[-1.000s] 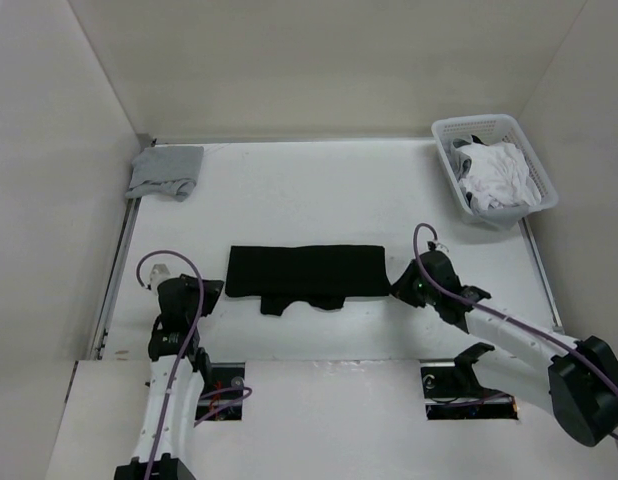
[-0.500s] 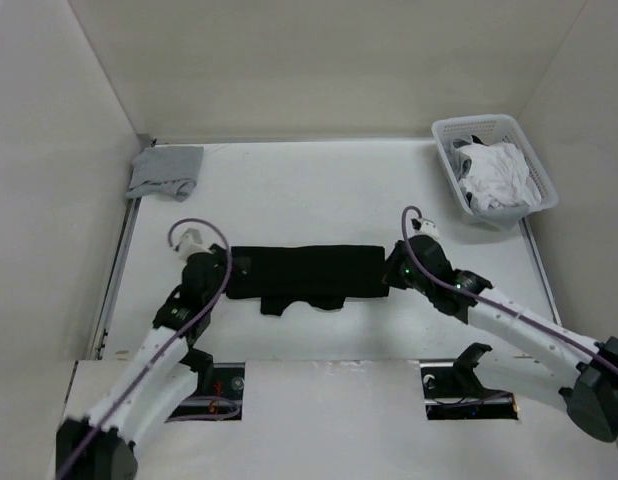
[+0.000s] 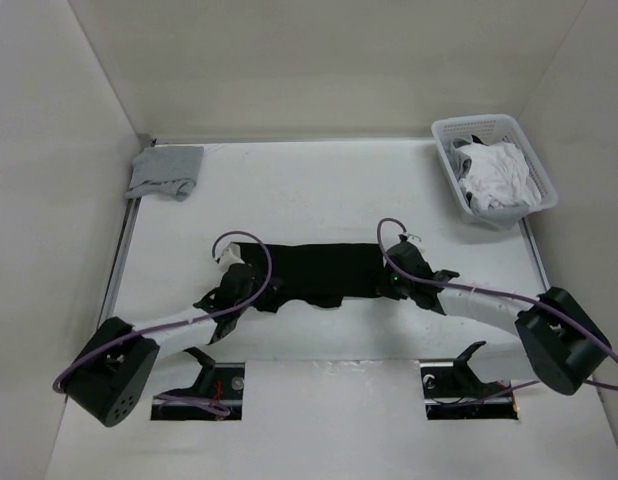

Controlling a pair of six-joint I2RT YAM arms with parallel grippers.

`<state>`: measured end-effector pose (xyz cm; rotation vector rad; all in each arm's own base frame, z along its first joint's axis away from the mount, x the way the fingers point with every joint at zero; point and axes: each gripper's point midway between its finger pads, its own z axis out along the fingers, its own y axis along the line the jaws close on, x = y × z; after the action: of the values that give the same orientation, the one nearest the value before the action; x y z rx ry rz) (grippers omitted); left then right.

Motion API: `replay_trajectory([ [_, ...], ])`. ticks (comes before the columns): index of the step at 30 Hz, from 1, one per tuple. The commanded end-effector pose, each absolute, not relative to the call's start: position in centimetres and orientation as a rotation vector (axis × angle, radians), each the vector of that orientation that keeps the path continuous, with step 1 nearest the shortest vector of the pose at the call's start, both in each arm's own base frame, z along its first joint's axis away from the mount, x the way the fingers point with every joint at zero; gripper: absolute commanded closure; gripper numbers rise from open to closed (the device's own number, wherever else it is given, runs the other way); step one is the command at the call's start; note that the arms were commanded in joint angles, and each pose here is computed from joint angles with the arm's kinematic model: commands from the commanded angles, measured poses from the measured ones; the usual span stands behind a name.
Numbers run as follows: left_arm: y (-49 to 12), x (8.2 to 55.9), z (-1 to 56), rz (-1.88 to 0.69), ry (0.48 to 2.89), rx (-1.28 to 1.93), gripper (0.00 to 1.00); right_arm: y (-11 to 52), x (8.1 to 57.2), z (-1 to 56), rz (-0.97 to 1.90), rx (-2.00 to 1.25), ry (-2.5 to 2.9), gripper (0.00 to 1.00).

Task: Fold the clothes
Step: Fold the tank top

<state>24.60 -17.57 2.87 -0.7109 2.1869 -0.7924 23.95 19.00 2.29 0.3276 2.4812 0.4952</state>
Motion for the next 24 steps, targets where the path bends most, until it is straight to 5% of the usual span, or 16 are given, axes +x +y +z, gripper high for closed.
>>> replay_trajectory([
  [1, -16.0, 23.6, 3.0, -0.824, 2.161, -0.746, 0.74, 18.9, 24.3, 3.3, 0.504, 0.362, 2.445, 0.94],
  [8, -15.3, 26.1, 11.2, -0.81, 1.994, -0.639, 0.63, 17.1, 26.3, 6.4, 0.547, 0.481, 2.295, 0.57],
  [17, -19.5, 27.9, 12.5, -0.89, 2.022, -0.527, 0.66, 16.8, 26.3, 1.6, 0.489, 0.578, 2.417, 0.41],
  [20, -19.1, 27.8, 13.2, -0.902, 1.996, -0.523, 0.66, 18.7, 26.3, 0.7, 0.533, 0.544, 2.451, 0.4],
  [24, -18.1, 27.8, 15.3, -0.91, 1.935, -0.511, 0.66, 20.4, 26.3, -0.2, 0.654, 0.551, 2.465, 0.7],
])
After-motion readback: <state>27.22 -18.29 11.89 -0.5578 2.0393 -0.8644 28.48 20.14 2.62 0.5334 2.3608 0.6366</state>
